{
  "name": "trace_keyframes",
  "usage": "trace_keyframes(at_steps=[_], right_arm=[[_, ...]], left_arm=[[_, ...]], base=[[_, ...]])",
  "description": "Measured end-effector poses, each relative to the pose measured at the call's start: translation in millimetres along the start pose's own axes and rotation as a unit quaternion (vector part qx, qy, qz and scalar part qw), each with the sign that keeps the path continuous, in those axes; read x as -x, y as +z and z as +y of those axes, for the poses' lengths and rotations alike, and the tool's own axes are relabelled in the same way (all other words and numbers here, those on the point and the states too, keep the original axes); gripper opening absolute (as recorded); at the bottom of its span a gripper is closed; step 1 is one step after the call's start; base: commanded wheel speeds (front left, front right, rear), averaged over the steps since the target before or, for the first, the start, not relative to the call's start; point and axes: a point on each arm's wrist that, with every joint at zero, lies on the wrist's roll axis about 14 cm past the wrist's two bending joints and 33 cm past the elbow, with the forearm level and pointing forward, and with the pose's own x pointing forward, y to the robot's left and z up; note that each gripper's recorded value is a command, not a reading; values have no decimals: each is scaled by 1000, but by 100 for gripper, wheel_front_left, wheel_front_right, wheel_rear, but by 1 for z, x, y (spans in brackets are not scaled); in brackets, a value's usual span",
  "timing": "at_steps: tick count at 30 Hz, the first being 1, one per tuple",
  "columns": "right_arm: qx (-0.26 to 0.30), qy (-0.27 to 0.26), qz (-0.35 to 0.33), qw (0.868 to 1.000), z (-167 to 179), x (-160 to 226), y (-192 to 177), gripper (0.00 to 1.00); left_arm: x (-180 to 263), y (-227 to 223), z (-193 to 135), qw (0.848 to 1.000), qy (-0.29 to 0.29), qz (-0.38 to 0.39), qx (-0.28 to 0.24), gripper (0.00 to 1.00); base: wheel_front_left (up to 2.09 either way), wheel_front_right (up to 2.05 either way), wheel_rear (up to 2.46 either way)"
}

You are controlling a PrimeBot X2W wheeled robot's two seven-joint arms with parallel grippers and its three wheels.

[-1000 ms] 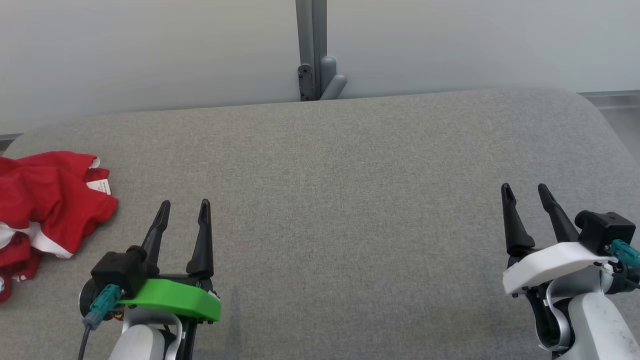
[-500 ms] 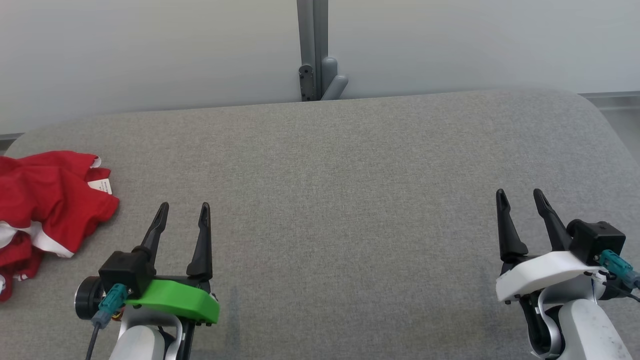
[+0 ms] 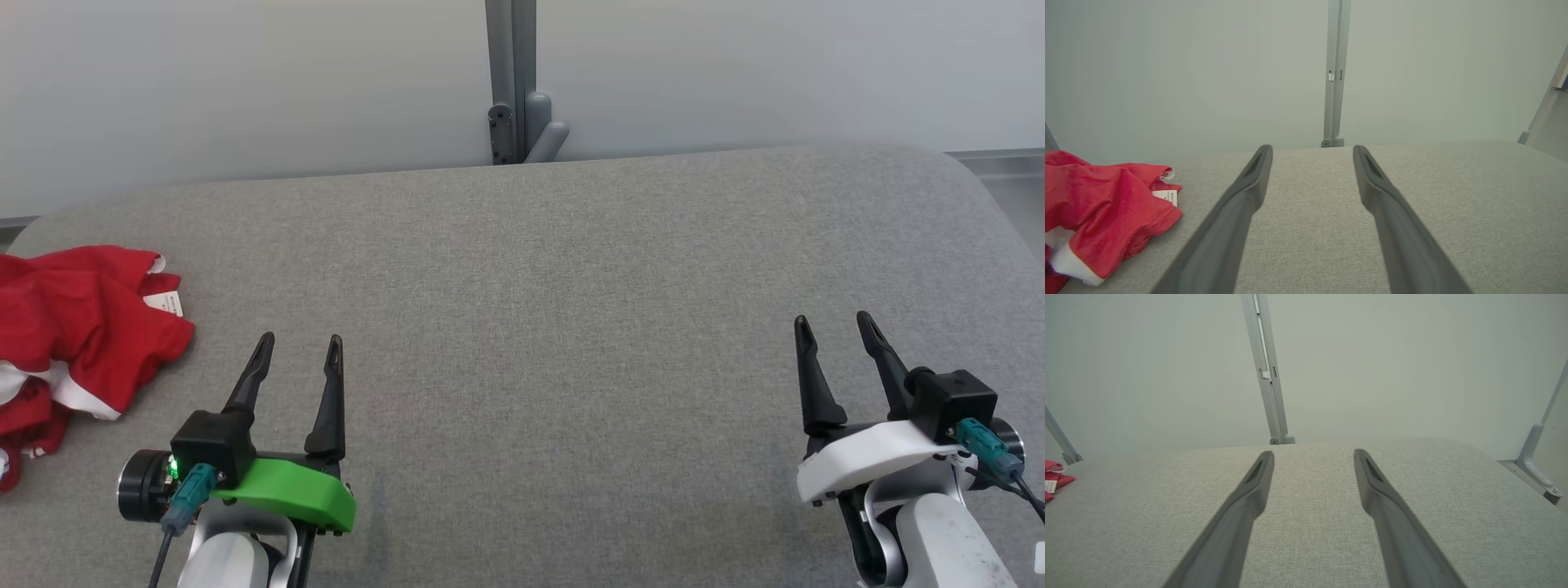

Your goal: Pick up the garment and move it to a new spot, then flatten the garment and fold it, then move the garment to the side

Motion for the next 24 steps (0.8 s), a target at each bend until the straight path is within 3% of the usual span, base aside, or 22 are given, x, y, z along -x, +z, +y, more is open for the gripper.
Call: trace_keyframes(at_steps=[24], right_arm=[[11,0,-8,1000,1,3,-4,100]], left_arm=[[0,-6,0,999,-2,15,-30,100]], base=[[0,0,0]])
